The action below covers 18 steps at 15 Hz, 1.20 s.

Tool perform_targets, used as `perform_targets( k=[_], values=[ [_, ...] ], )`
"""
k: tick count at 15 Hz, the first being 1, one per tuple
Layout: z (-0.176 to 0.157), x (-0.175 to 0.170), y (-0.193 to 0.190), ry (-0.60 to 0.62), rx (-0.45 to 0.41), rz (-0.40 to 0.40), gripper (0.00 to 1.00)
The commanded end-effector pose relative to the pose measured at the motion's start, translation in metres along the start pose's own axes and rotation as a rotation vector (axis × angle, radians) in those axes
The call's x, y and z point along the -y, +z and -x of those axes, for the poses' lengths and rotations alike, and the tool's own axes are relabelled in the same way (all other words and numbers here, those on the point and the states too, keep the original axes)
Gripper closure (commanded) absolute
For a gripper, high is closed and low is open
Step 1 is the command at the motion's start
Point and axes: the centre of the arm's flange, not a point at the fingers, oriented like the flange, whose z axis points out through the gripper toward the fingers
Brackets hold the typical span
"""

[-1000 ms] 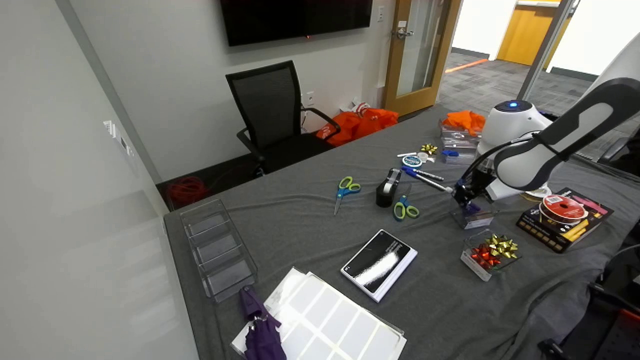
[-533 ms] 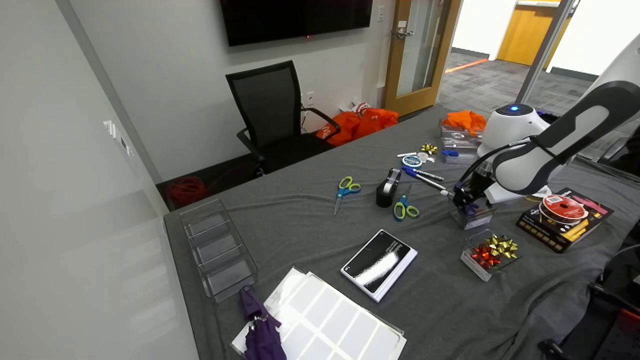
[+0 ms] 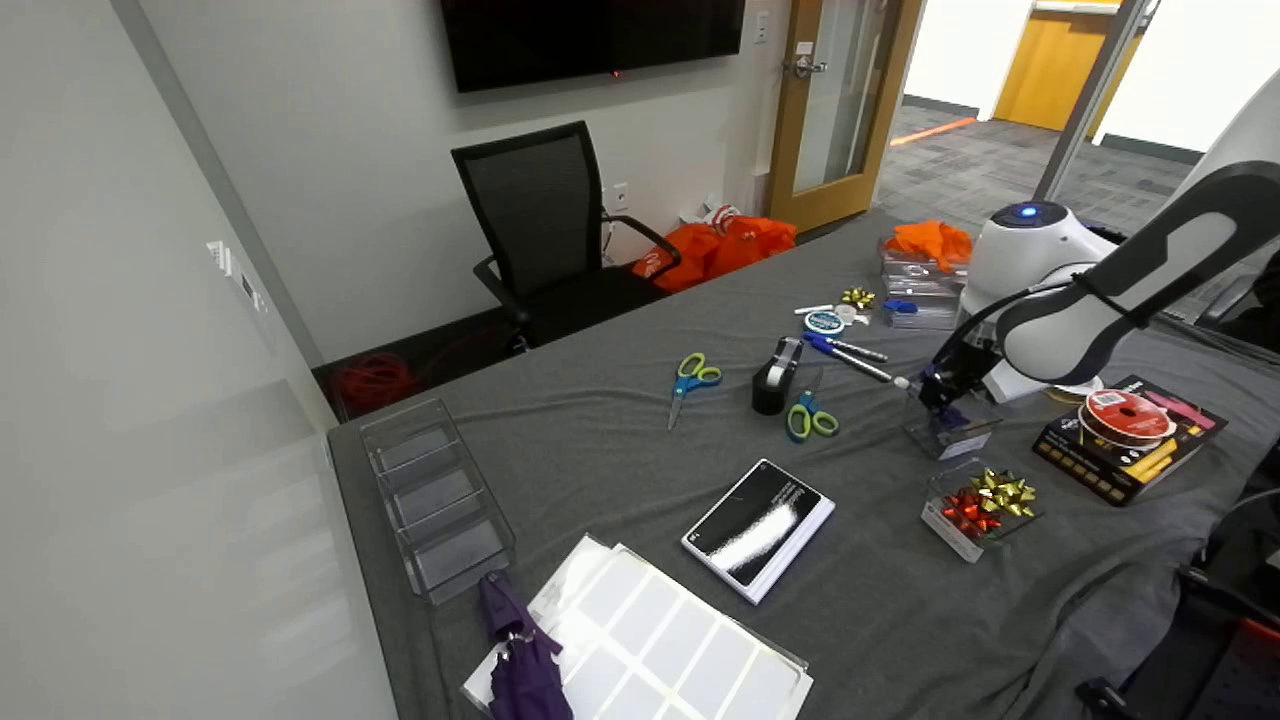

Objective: Move the blue object to the right tray

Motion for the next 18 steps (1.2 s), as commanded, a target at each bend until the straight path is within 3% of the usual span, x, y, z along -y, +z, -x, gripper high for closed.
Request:
perform_targets(
  k=[1, 7, 8, 9, 11, 15, 18],
  values=[
    [0.009, -0.007, -0.017, -0.016, 0.02, 0.005, 0.0],
    [0.012, -0.006, -0.035, -0.001, 0.04, -0.042, 0.0],
    [0.012, -0.005, -0.037, 0.003, 0.04, -0.045, 0.24],
    [0.013, -0.004, -0.038, 0.005, 0.041, -0.048, 0.27],
    [0.013, -0.003, -0.04, 0.012, 0.039, -0.056, 0.42],
    [0.012, 0.0, -0.035, 0.033, 0.033, -0.066, 0.48],
    [0.01, 0.003, -0.026, 0.049, 0.026, -0.074, 0.37]
  ],
)
